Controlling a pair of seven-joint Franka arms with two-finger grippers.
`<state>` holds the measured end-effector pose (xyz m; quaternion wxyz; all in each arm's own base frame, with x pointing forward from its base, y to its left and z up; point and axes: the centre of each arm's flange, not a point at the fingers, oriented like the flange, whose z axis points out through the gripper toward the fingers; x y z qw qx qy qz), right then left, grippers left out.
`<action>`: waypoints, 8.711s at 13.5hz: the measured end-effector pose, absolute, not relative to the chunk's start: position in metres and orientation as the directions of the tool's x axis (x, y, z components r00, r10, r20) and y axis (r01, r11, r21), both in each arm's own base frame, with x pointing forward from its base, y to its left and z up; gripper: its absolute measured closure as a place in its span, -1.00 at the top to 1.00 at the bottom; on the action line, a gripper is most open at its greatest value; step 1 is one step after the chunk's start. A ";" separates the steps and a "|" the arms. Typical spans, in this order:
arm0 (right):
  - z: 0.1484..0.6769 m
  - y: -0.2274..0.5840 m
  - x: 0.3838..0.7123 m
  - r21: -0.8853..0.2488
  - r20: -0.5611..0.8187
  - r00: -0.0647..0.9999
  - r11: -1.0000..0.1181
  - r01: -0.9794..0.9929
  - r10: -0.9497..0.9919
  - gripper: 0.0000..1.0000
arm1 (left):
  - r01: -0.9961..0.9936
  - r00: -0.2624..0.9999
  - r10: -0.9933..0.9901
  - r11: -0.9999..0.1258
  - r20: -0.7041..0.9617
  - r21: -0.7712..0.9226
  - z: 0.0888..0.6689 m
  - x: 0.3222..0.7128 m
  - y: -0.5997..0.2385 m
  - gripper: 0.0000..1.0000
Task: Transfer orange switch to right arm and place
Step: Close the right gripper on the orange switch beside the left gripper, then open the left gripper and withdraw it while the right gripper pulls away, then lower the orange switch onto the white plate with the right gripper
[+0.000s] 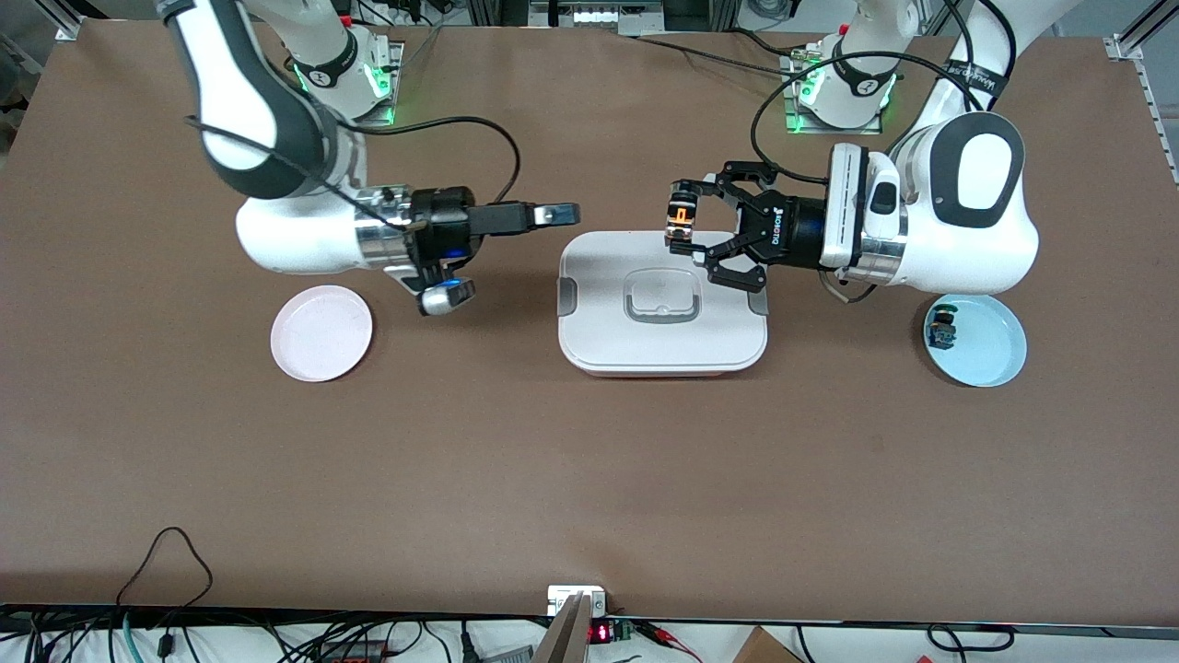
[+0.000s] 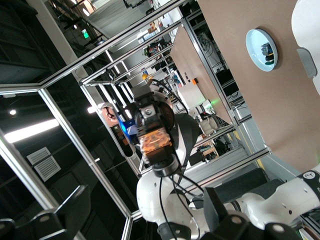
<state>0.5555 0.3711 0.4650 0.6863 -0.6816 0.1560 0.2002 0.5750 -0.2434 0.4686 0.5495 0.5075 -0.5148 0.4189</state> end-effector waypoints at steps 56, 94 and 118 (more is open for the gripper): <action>0.470 0.438 0.567 -0.911 -0.411 0.908 0.075 -0.405 -0.087 -0.11 | -0.994 0.108 -0.142 0.011 0.984 0.110 0.452 0.606 -0.028 1.00; 0.266 0.021 0.557 -0.078 -0.137 0.267 -0.279 0.957 0.954 -0.11 | 0.146 0.989 0.146 -0.989 -0.005 0.030 0.605 0.594 0.010 1.00; 0.190 0.047 0.534 0.057 -0.078 0.200 -0.196 0.979 0.977 0.37 | 0.096 0.990 0.088 -0.993 -0.113 0.062 0.608 0.572 0.016 1.00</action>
